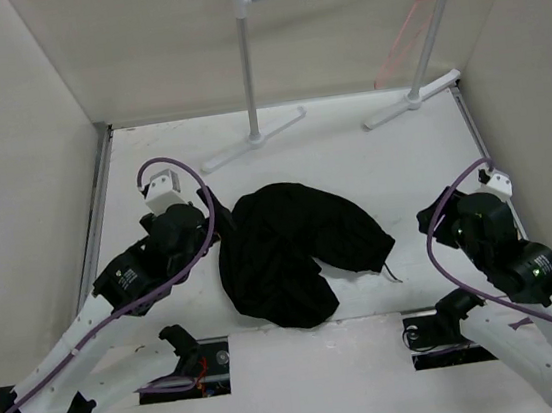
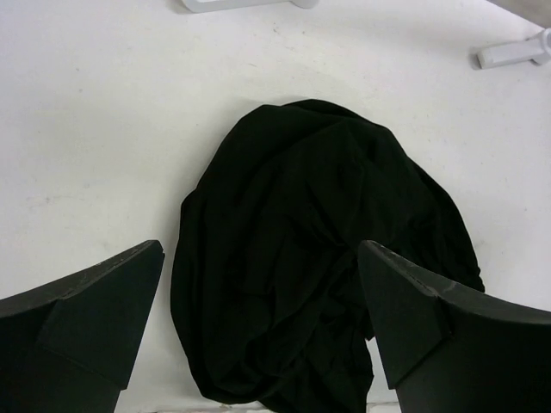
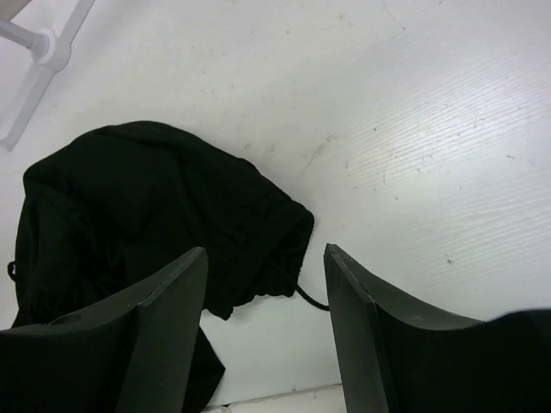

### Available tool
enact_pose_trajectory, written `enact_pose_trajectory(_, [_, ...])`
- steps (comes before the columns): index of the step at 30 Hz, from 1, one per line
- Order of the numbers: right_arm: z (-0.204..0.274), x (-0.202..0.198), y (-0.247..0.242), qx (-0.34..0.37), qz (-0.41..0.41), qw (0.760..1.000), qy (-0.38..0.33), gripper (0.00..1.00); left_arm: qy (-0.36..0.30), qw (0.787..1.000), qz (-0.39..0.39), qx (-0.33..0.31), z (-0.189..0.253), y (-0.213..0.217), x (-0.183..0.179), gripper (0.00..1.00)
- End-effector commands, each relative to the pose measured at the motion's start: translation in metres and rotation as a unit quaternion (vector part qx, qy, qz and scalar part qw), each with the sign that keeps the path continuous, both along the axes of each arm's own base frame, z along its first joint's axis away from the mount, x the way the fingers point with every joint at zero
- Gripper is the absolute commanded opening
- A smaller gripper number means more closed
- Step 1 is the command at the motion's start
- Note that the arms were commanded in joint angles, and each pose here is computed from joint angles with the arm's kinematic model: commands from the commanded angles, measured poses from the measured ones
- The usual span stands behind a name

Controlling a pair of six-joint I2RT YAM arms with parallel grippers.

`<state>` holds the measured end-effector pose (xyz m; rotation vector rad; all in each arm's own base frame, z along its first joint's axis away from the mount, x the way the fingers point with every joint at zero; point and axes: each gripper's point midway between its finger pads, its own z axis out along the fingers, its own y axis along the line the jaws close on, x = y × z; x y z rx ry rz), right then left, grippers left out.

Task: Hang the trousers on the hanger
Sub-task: Flatten out the trousers at the center of the board.

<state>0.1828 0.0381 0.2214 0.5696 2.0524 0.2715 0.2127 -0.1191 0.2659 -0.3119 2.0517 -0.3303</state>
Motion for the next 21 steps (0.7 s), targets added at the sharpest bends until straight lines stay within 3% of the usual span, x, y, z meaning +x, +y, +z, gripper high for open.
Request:
enact_pose_trajectory(1, [0.014,-0.001,-0.002,0.004,0.0,1.0,-0.018,0.62,-0.001,1.0,-0.007,-0.018,0.007,-0.003,0.001,1.0])
enact_pose_trajectory(5, [0.019,-0.003,0.001,0.011,0.009,1.0,-0.024,0.58,-0.016,0.999,-0.001,-0.032,0.014,0.0,0.003,1.0])
enact_pose_trajectory(7, [0.02,-0.004,0.003,0.012,0.016,0.999,-0.025,0.51,-0.022,0.999,0.003,-0.036,0.015,0.0,0.005,1.0])
enact_pose_trajectory(11, [0.019,-0.009,0.012,0.02,0.042,0.999,-0.015,0.11,-0.025,0.999,0.013,-0.038,0.009,0.001,0.009,1.0])
enact_pose_trajectory(13, [0.013,-0.013,0.023,0.03,0.07,0.997,0.006,0.03,-0.032,0.998,0.03,-0.051,0.009,0.008,0.008,1.0])
enact_pose_trajectory(15, [0.002,-0.02,0.036,0.042,0.102,0.993,0.03,0.02,-0.03,0.997,0.034,-0.056,0.005,0.01,0.007,0.99])
enact_pose_trajectory(16, [-0.004,-0.024,0.041,0.048,0.114,0.991,0.043,0.02,-0.024,0.998,0.024,-0.052,-0.001,0.007,0.006,0.74])
enact_pose_trajectory(17, [-0.011,-0.028,0.044,0.051,0.121,0.99,0.056,0.03,-0.013,0.999,0.018,-0.041,-0.01,0.006,0.003,0.4])
enact_pose_trajectory(18, [-0.019,-0.032,0.047,0.054,0.127,0.988,0.069,0.05,0.005,0.999,0.013,-0.029,-0.022,0.007,-0.001,0.25])
enact_pose_trajectory(21, [-0.042,-0.036,0.06,0.068,0.142,0.983,0.094,0.22,0.064,0.998,0.027,0.0,-0.062,0.016,-0.015,0.22])
